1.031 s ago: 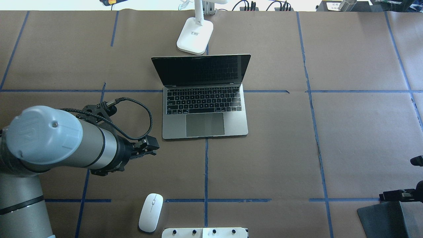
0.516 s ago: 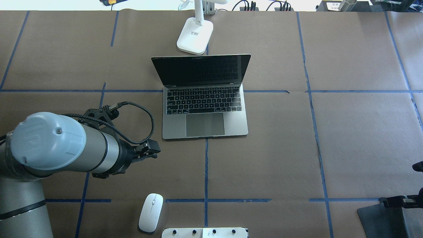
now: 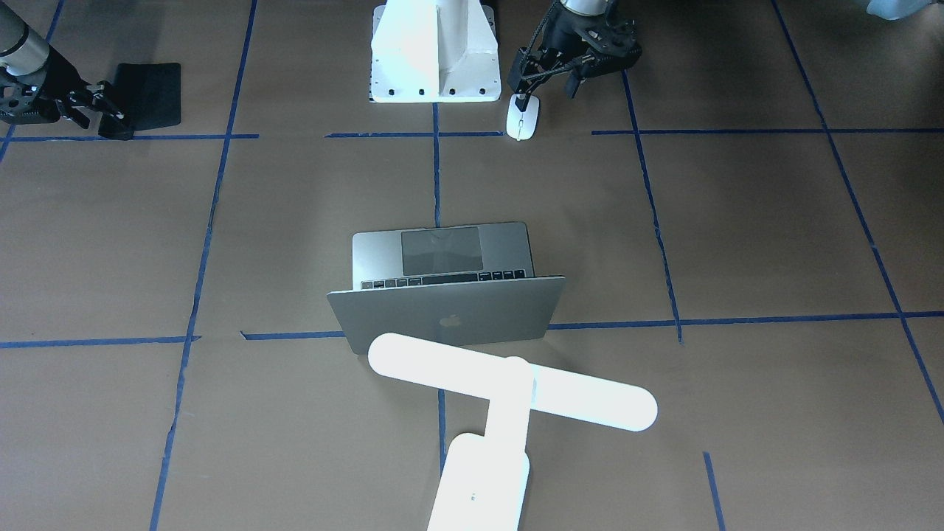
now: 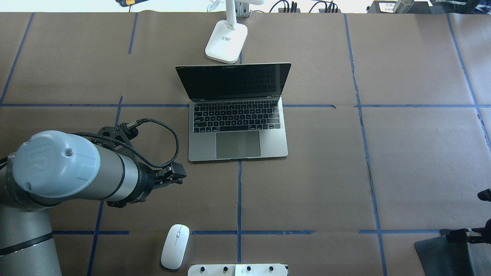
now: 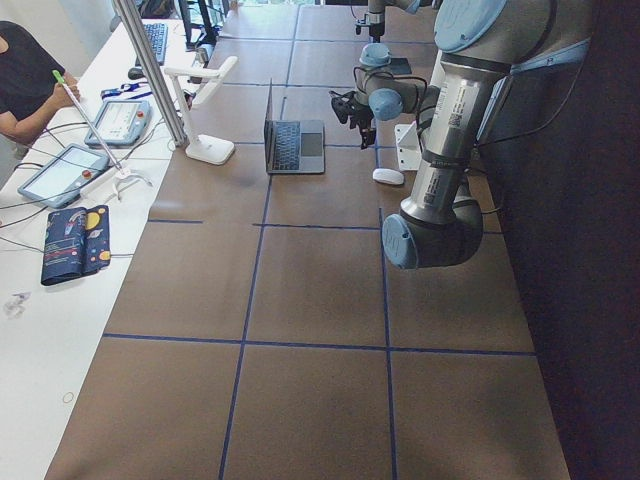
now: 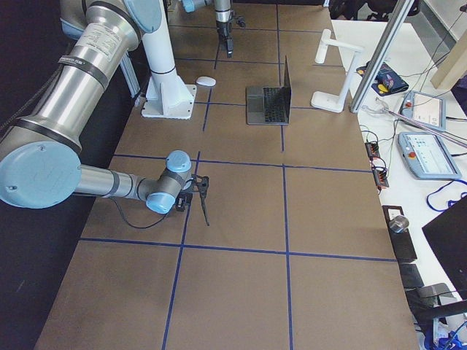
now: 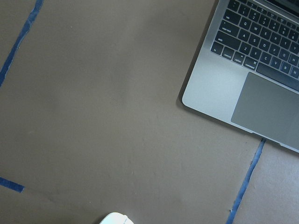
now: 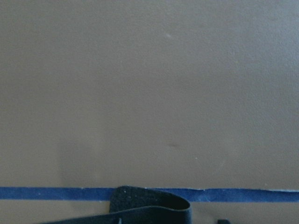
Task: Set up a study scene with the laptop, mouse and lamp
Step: 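Carry the black mouse pad beside the laptop with the right gripper while left lowers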
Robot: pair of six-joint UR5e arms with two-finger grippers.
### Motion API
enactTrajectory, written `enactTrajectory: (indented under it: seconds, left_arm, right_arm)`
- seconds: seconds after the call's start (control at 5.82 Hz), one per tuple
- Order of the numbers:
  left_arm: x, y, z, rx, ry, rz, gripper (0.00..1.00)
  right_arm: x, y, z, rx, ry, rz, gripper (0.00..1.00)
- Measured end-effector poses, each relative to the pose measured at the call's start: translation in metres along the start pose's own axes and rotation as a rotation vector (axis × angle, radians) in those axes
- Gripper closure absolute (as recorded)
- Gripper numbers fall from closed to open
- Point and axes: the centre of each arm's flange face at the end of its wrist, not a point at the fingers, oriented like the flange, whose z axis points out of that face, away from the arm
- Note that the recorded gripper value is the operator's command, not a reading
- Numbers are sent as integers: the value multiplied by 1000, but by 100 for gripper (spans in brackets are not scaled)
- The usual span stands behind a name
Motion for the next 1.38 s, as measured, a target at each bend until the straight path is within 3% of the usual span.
enactTrajectory:
  seconds: [0.34, 0.52, 1.03, 1.38]
  left_arm:
    - [0, -1, -1, 1, 1, -2, 0]
    - [0, -1, -1, 2, 1, -6, 0]
    - [-15, -4, 1, 7, -22, -13, 0]
    - [-40, 4, 21, -10, -90, 77, 0]
  right_arm:
    - [-5, 0, 0, -3, -9, 16, 100]
    - [-18, 0, -8, 2, -38, 8, 100]
    - [-89, -21, -28, 57, -187, -34, 100]
    - [-148, -64, -26, 116, -256, -31, 100]
